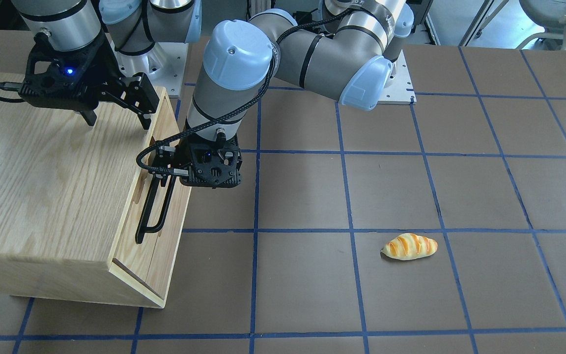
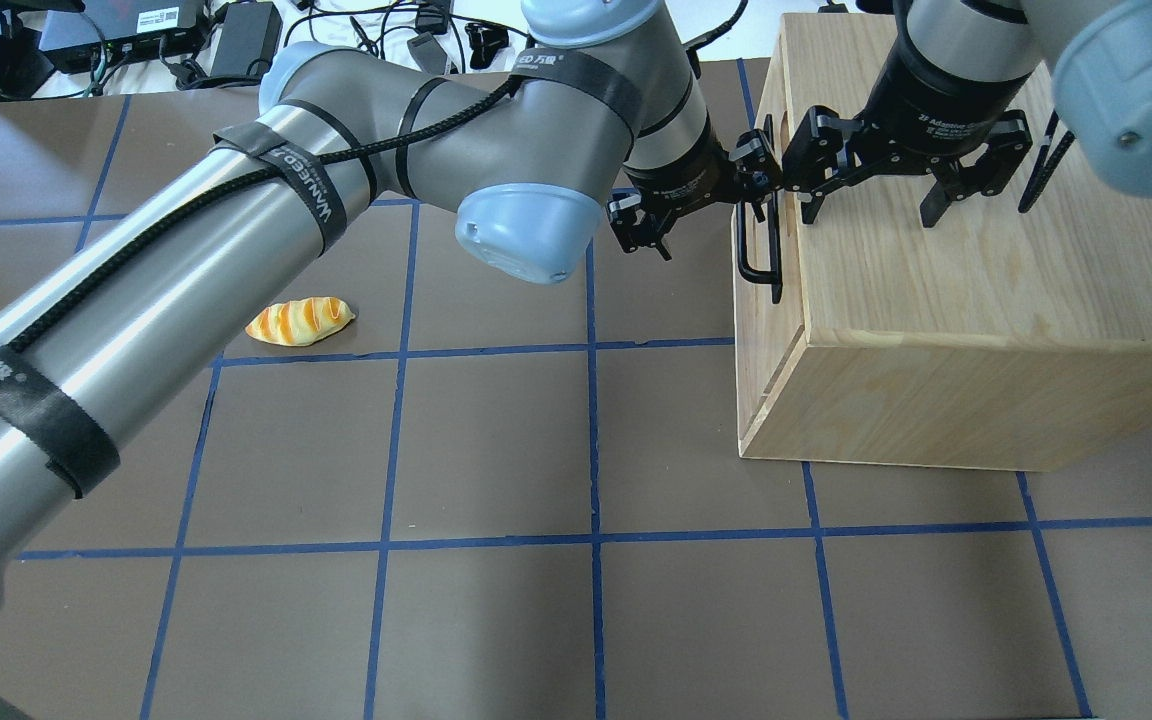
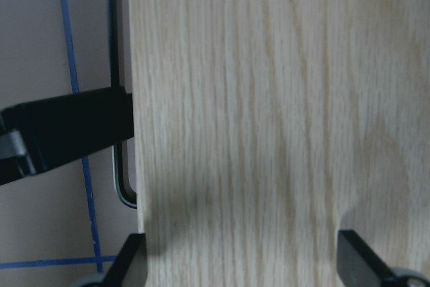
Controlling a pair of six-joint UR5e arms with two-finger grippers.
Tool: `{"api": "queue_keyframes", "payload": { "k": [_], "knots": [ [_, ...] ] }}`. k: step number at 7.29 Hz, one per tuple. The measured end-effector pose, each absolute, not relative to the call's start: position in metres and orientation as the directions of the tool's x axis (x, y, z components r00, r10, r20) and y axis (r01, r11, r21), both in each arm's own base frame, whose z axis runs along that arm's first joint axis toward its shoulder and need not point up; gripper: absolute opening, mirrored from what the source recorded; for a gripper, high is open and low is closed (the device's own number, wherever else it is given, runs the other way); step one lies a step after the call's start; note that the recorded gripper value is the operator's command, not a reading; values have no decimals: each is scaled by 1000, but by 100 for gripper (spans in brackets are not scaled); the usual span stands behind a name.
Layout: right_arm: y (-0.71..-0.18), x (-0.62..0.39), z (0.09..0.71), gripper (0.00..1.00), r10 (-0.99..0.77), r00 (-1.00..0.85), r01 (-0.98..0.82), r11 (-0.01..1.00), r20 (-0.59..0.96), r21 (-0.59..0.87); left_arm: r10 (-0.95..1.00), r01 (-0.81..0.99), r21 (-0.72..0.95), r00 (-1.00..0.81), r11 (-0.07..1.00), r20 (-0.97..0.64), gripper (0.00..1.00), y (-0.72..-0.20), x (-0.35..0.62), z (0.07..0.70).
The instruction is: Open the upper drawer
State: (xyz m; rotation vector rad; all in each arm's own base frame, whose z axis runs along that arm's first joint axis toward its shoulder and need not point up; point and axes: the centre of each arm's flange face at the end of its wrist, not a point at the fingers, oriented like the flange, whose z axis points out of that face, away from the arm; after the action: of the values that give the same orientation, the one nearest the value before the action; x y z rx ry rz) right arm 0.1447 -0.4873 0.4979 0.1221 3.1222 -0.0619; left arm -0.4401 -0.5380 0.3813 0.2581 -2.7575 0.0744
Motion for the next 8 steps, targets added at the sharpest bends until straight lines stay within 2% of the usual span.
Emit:
{"api": "queue_keyframes", "payload": {
  "k": [8],
  "knots": [
    [-487,145,498,100,78,-997,78,996,-18,-39,-154,-175,-34,-931,984,331,100,-543,-436,373]
  ]
}}
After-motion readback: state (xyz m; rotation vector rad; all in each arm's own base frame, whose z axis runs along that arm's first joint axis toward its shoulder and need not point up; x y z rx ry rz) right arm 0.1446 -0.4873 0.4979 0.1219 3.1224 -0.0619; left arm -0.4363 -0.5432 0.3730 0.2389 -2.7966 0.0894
